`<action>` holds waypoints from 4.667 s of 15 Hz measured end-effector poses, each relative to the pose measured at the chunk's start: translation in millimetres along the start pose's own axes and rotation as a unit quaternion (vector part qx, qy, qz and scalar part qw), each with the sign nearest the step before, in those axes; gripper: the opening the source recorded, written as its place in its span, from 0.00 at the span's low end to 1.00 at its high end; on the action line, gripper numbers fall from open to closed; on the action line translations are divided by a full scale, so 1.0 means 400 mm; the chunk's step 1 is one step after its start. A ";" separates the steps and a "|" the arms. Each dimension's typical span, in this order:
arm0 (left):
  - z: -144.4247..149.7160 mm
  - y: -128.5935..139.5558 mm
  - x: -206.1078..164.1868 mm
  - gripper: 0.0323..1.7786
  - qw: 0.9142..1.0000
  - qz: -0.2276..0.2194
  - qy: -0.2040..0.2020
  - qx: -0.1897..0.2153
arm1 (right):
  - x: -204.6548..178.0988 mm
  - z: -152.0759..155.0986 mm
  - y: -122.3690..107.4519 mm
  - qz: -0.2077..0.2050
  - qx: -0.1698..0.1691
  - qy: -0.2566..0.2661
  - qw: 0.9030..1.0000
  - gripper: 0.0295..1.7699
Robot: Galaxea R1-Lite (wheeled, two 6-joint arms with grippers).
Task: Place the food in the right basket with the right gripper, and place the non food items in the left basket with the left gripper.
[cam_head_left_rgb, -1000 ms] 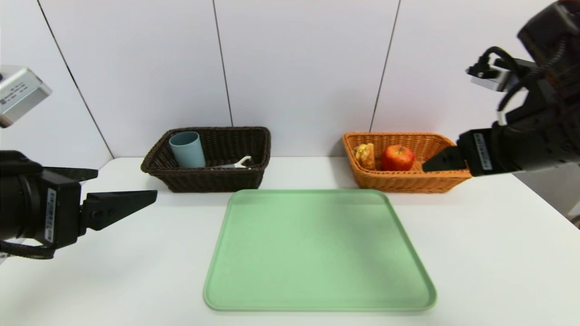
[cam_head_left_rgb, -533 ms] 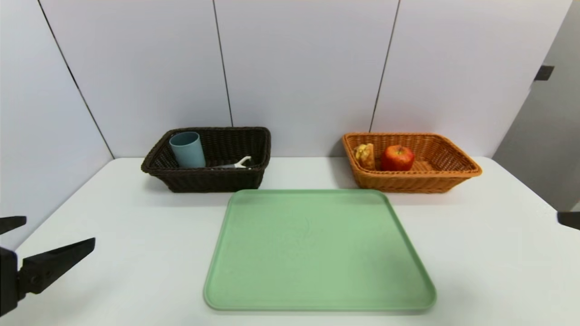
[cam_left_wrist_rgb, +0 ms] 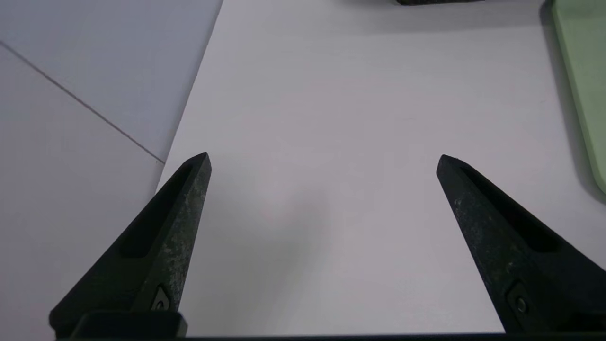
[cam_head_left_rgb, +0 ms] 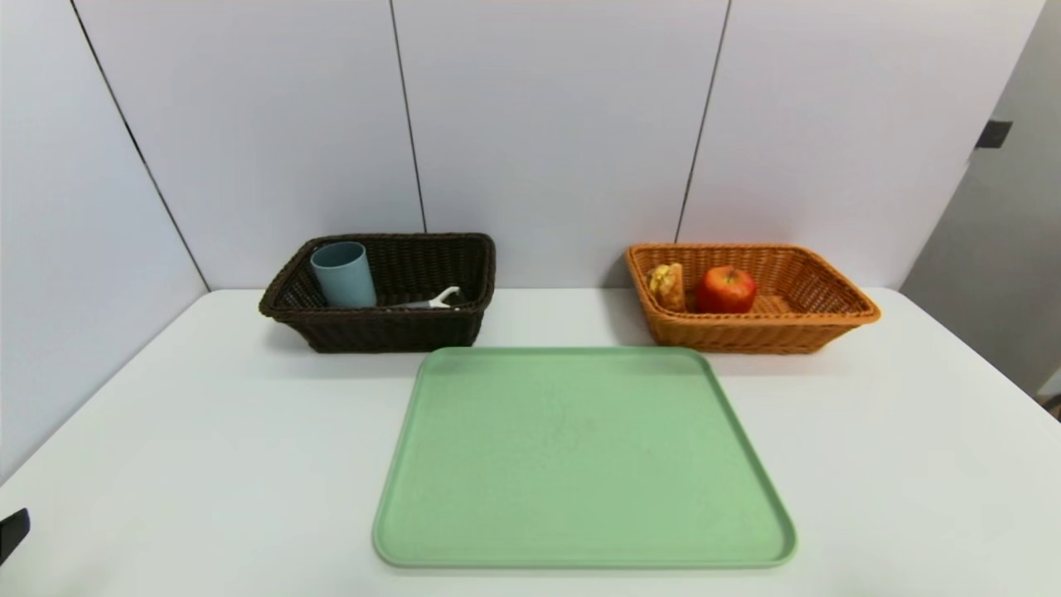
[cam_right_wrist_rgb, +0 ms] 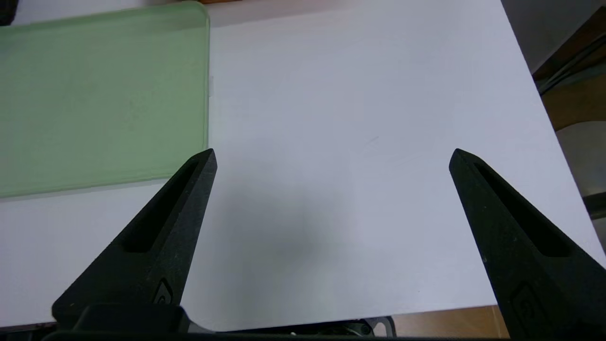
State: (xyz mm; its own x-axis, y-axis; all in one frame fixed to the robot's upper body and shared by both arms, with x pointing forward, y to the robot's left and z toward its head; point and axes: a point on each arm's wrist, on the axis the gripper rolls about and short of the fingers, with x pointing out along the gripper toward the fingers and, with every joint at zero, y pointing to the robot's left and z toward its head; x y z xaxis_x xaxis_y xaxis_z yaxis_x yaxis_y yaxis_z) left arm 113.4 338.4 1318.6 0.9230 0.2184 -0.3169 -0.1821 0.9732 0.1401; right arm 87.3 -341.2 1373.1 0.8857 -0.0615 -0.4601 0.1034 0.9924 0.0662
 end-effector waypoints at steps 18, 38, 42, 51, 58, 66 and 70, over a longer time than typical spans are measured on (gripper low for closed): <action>-0.211 0.002 -0.099 0.95 1.000 0.005 -0.021 0.010 | -0.079 -0.275 -0.029 0.020 -0.066 -0.040 0.997 0.96; -0.338 -0.037 -0.004 0.95 0.975 -0.081 -0.205 -0.040 | 0.124 -0.394 -0.026 0.012 -0.093 -0.277 0.956 0.96; -0.338 -0.037 -0.004 0.95 0.974 -0.081 -0.205 -0.043 | 0.155 -0.422 -0.025 0.030 -0.095 -0.255 0.962 0.96; -0.338 -0.036 -0.003 0.95 0.974 -0.083 -0.202 -0.063 | 0.179 -0.446 -0.024 0.049 -0.073 -0.232 0.969 0.96; -0.339 -0.036 -0.003 0.95 0.974 -0.084 -0.202 -0.064 | 0.179 -0.446 -0.024 0.047 -0.068 -0.232 0.969 0.96; -0.337 -0.035 -0.004 0.95 0.971 -0.083 -0.202 -0.098 | 0.179 -0.446 -0.025 0.044 -0.044 -0.231 0.971 0.96; -0.337 -0.035 -0.004 0.95 0.971 -0.083 -0.202 -0.098 | 0.179 -0.446 -0.025 0.044 -0.044 -0.232 0.971 0.96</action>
